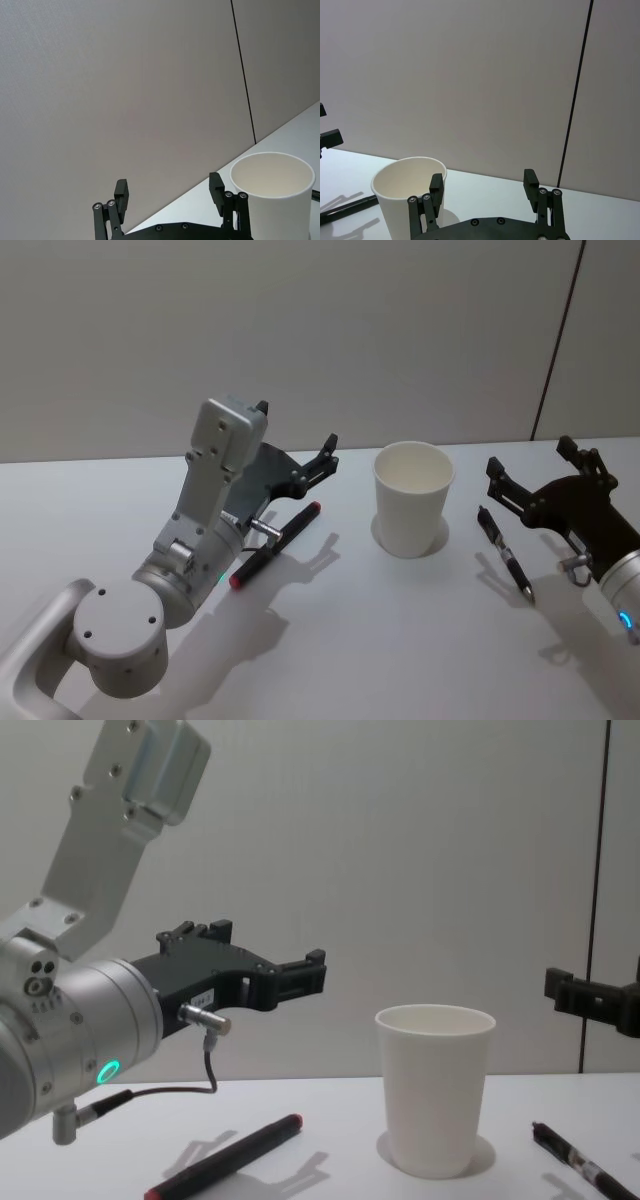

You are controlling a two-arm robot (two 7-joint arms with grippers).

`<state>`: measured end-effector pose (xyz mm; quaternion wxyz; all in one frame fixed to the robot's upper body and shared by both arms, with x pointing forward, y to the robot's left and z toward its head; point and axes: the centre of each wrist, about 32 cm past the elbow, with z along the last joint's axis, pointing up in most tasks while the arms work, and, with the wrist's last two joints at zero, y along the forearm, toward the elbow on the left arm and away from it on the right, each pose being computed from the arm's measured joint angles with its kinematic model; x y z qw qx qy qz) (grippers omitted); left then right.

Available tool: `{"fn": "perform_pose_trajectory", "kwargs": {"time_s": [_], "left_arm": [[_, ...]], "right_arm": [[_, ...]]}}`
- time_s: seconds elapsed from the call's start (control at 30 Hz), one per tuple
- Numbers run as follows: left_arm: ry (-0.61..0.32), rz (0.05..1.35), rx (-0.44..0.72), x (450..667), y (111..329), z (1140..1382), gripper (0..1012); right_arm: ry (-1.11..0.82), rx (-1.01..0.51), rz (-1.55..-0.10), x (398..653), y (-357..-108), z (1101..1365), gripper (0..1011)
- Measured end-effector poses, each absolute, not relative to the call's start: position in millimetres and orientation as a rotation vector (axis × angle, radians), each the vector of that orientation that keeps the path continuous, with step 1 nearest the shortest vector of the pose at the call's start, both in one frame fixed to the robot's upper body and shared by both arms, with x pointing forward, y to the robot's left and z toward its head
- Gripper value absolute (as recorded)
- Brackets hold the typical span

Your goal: Place the pen into the pen holder.

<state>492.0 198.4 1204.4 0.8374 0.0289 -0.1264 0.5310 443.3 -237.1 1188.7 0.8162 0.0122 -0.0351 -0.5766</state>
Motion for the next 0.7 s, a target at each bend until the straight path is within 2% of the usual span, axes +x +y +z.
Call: {"fn": "perform_pose_trajectory", "kwargs": {"time_s": [0.7], "left_arm": [[-0.268, 1.124, 0.061, 492.0, 198.4, 1204.4, 1000]], "right_arm": [[-0.053, 0.006, -1.233, 434.3, -241.6, 1193.8, 1001]]}}
